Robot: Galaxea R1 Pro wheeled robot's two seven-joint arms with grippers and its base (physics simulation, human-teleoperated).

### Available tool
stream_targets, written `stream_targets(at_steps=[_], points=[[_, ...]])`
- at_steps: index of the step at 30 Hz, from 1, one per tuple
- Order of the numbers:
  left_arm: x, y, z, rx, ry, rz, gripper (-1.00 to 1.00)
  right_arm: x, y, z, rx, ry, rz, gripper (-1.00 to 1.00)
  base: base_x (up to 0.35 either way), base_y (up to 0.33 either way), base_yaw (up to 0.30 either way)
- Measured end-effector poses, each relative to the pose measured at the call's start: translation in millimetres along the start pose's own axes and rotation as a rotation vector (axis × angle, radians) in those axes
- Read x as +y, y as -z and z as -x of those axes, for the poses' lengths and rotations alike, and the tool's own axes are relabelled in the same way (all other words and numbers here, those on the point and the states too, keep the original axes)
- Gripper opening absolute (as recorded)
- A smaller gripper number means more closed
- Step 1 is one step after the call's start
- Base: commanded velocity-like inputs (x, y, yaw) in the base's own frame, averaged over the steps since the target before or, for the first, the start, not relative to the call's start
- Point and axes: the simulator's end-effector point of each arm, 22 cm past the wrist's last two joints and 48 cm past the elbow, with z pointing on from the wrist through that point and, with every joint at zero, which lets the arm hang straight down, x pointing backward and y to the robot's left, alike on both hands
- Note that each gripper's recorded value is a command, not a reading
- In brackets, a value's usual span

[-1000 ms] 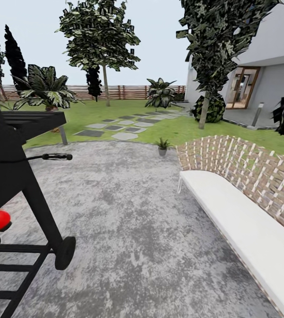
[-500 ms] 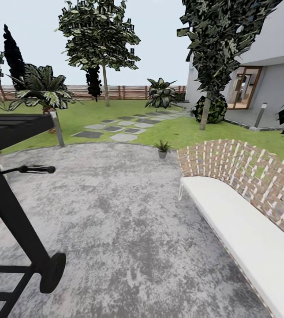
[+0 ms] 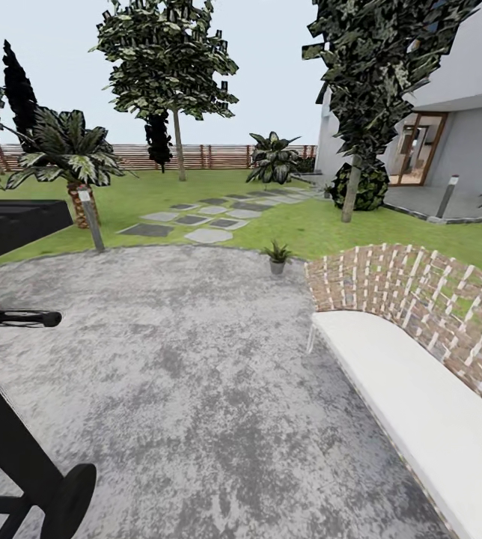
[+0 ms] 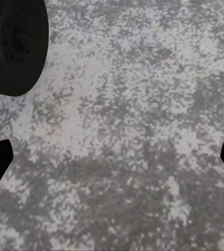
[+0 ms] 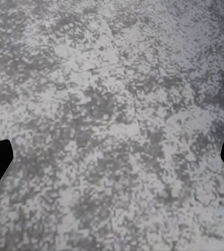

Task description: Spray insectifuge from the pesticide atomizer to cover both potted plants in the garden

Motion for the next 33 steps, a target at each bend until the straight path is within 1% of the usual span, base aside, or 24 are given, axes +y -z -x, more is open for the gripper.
stream_targets(at_steps=[12, 33], points=[[-0.3, 0.0, -0.2, 0.001, 0.0, 0.0, 1.0, 0.0, 0.0, -0.1, 0.0, 0.0, 0.0, 1.0, 0.34, -0.01, 0.0], [-0.1, 0.1, -0.2, 0.0, 0.001, 0.0, 1.0, 0.3, -0.1, 0.6, -0.001, 0.001, 0.001, 1.0, 0.34, -0.112, 0.0]])
